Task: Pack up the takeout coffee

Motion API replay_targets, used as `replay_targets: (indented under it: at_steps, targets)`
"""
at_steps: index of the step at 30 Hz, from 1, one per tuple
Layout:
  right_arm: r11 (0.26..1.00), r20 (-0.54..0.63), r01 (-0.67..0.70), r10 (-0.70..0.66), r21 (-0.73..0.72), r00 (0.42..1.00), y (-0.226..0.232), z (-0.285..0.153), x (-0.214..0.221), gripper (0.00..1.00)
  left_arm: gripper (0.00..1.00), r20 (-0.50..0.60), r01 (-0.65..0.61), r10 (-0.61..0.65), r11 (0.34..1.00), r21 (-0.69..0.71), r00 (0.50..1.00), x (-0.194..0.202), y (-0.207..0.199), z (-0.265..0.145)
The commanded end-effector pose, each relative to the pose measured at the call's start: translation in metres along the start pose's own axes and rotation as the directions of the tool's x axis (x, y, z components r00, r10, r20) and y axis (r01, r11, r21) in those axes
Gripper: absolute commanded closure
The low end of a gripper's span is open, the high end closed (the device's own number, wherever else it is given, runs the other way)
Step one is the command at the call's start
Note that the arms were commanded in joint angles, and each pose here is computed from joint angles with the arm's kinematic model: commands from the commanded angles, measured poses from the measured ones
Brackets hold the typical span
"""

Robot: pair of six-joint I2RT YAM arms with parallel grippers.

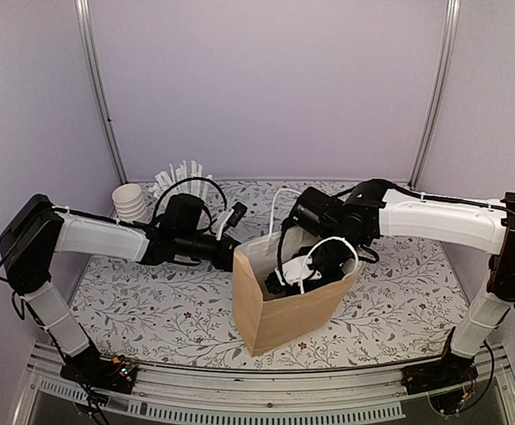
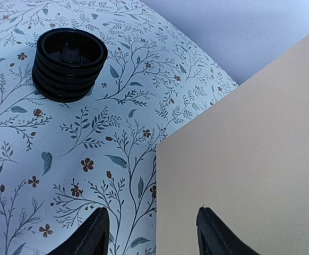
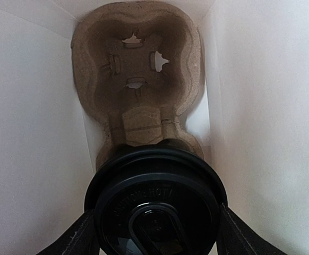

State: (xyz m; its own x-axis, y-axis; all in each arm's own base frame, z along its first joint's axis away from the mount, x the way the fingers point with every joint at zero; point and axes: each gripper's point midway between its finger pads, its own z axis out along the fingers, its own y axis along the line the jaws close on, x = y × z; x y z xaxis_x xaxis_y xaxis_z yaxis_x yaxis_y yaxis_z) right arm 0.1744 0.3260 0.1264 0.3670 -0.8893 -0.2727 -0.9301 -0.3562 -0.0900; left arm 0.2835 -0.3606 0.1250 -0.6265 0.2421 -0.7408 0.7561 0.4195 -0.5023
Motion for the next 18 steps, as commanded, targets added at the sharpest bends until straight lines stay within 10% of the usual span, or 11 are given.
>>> replay_targets:
  at_steps: [1,18]
  targets:
    - [0.978,-0.148,-0.061,0.031,-0.199,0.988,0.044,0.043,0.039,0.70,0.41,0.010,0.010,-0.010,1.000,-0.025,1.000,-0.001,0.004,-0.008]
    - [0.977,-0.306,-0.111,0.051,-0.181,0.951,0.045,0.052,0.068,0.70,0.41,0.002,-0.002,0.002,1.000,-0.022,1.000,-0.001,0.003,-0.007]
